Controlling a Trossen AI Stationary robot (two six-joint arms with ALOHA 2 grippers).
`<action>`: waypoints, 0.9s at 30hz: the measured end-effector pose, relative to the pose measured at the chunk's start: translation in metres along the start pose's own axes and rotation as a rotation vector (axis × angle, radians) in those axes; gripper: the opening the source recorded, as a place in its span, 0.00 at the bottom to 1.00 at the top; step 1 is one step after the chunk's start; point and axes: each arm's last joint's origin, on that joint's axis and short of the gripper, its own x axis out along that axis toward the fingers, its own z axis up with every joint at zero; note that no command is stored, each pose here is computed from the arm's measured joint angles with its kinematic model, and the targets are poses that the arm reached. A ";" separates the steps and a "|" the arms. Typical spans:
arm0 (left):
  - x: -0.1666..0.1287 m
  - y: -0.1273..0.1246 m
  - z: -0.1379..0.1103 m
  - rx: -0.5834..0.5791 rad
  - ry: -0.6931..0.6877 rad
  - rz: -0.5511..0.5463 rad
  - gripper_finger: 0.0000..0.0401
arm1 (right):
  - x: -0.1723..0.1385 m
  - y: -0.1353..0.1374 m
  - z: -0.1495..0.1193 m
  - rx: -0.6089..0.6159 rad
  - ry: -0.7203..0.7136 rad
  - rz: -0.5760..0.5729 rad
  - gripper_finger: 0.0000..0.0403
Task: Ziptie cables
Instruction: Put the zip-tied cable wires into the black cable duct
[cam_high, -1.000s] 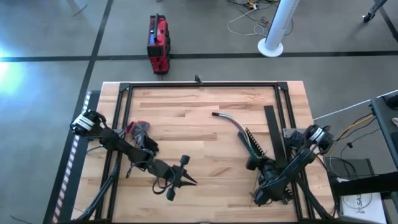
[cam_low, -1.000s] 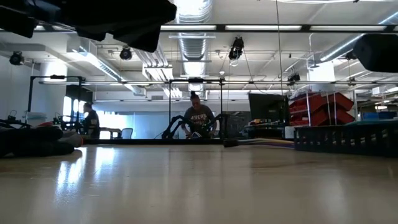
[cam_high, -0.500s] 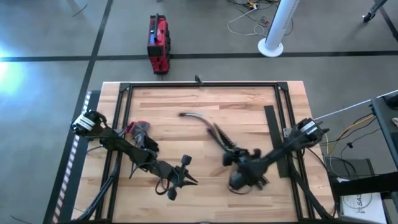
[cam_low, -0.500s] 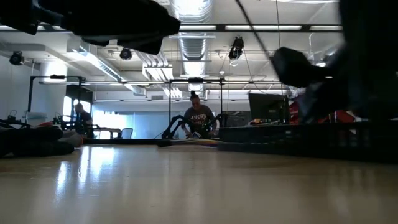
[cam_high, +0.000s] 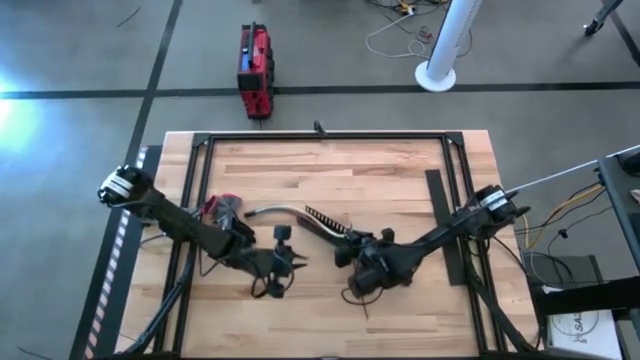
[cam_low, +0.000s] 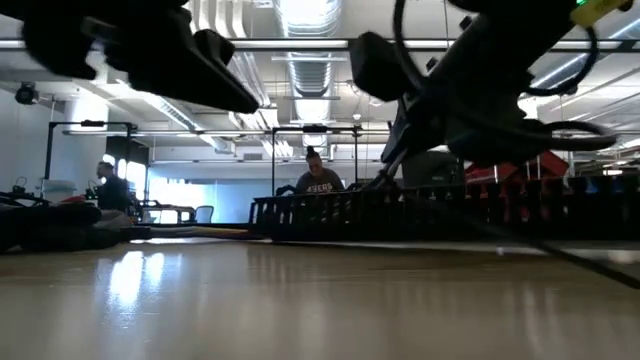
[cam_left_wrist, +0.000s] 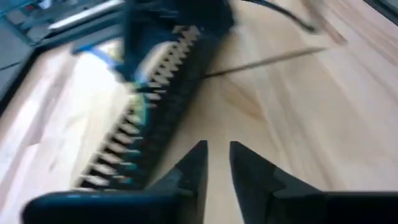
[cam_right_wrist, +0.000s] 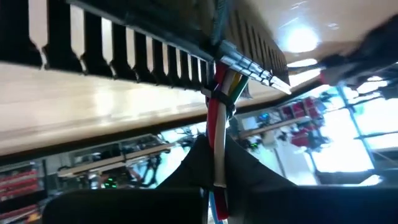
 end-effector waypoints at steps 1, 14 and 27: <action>0.002 0.005 0.001 -0.014 -0.006 0.015 0.16 | -0.003 0.000 0.002 -0.001 0.005 -0.009 0.00; 0.057 0.047 -0.014 -0.009 -0.068 -0.102 0.49 | -0.024 0.001 0.009 0.050 0.058 -0.072 0.00; 0.082 0.065 -0.037 -0.058 0.008 -0.078 0.42 | -0.024 0.007 0.013 0.048 0.046 -0.065 0.00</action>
